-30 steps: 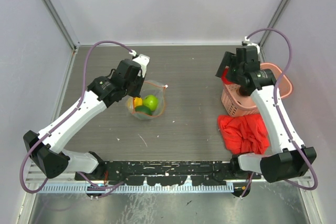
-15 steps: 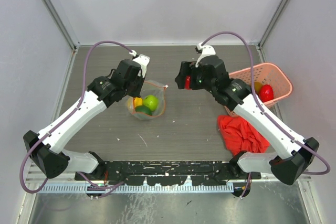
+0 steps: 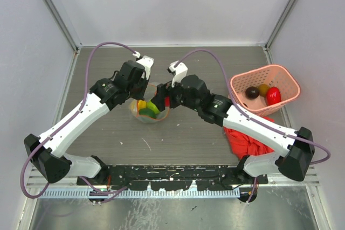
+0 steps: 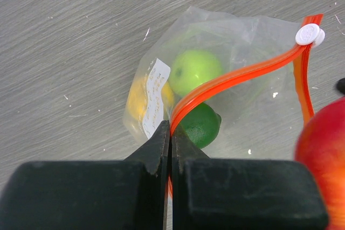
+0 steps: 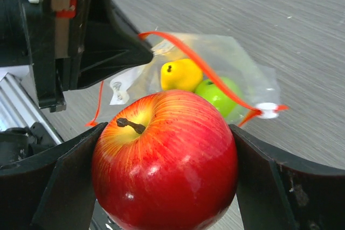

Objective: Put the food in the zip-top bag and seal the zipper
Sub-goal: Place the fake fruit in the zipper food storage bag.

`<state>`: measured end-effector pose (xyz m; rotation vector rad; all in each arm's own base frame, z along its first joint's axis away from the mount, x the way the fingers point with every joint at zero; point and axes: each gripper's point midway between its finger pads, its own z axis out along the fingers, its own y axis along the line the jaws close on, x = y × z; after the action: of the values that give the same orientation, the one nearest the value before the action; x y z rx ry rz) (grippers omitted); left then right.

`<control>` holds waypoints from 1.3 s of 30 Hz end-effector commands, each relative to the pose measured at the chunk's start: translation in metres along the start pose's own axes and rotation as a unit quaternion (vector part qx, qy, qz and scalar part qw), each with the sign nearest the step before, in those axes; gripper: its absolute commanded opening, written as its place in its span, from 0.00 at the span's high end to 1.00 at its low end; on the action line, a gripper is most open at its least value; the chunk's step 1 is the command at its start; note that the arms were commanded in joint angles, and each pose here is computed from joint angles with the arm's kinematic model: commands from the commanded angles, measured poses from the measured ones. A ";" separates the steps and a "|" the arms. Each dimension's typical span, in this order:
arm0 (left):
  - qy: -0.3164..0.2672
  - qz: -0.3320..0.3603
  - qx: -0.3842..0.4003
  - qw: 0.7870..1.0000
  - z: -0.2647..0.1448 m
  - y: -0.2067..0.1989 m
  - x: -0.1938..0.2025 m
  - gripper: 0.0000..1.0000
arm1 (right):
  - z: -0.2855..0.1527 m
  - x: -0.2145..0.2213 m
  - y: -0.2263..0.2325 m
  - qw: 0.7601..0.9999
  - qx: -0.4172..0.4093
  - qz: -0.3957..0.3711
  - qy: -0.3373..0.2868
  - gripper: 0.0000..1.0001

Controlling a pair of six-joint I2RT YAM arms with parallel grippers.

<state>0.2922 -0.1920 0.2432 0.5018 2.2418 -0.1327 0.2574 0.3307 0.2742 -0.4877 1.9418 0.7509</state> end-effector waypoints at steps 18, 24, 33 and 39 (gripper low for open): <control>-0.029 -0.016 0.039 0.999 -0.004 -0.014 -0.017 1.00 | 0.052 0.015 0.007 0.995 0.016 0.054 -0.087 0.50; -0.029 -0.017 0.045 0.998 -0.004 -0.017 -0.018 1.00 | 0.065 0.012 0.001 0.991 0.040 0.079 -0.098 0.40; -0.030 -0.017 0.047 0.998 -0.005 -0.017 -0.018 1.00 | 0.074 0.012 -0.004 0.990 0.061 0.083 -0.096 0.03; -0.031 -0.019 0.046 0.998 -0.006 -0.016 -0.018 1.00 | 0.074 0.010 -0.001 0.991 0.057 0.082 -0.091 0.00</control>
<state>0.2854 -0.2031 0.2415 0.5330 2.2564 -0.2168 0.2928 0.3724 0.2013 -0.2422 1.9393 0.7019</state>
